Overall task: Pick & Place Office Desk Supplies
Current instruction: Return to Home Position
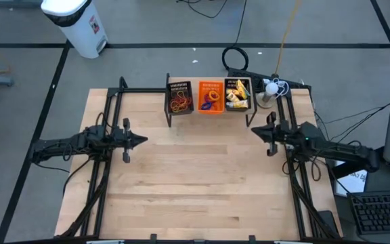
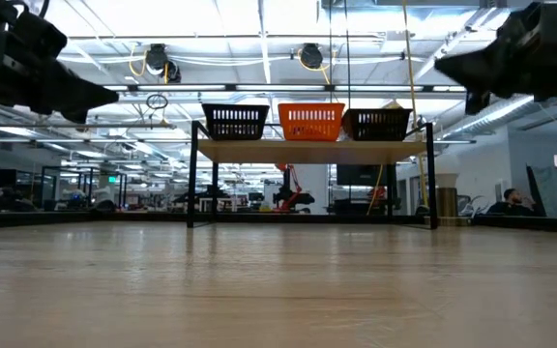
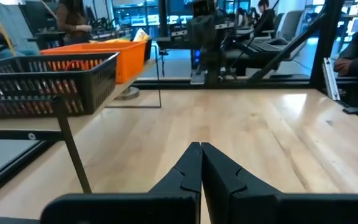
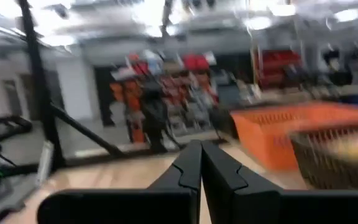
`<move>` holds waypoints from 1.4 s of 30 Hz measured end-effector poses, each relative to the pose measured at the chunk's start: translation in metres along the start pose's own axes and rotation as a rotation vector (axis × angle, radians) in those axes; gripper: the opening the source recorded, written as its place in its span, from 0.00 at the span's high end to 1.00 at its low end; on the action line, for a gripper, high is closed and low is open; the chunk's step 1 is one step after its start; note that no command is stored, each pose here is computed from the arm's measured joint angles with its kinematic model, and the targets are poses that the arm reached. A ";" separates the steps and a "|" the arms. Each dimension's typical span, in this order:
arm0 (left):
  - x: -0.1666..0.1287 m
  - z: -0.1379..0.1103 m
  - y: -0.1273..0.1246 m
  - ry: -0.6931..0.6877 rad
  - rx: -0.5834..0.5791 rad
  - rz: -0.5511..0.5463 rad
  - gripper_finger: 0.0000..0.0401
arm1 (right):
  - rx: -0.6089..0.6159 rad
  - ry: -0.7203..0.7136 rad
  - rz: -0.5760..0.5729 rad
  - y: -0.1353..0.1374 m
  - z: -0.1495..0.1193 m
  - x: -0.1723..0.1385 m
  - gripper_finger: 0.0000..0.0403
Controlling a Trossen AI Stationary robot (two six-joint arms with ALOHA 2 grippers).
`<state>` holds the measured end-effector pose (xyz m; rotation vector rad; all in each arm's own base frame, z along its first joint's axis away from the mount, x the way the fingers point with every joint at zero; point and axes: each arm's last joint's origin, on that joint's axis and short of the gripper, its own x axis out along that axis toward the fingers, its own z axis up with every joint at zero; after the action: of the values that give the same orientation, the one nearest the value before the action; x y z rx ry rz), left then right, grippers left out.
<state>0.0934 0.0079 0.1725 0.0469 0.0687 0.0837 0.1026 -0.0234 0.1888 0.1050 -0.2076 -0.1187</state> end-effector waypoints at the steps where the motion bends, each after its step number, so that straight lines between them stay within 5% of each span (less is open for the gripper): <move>1: 0.000 0.000 0.000 -0.004 0.000 -0.002 1.00 | 0.003 0.015 -0.009 -0.001 -0.002 0.001 1.00; 13: 0.000 0.000 0.000 -0.007 0.004 -0.002 0.99 | -0.008 0.141 0.057 0.006 -0.016 0.014 1.00; 31: -0.003 -0.001 0.001 0.073 0.025 0.014 0.99 | -0.116 0.026 0.110 0.013 -0.005 0.007 1.00; 42: -0.002 -0.001 0.000 0.065 0.061 -0.013 0.99 | -0.037 -0.057 0.030 0.008 0.004 -0.009 1.00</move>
<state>0.0910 0.0075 0.1719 0.1045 0.1360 0.0705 0.0941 -0.0145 0.1923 0.0616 -0.2637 -0.0955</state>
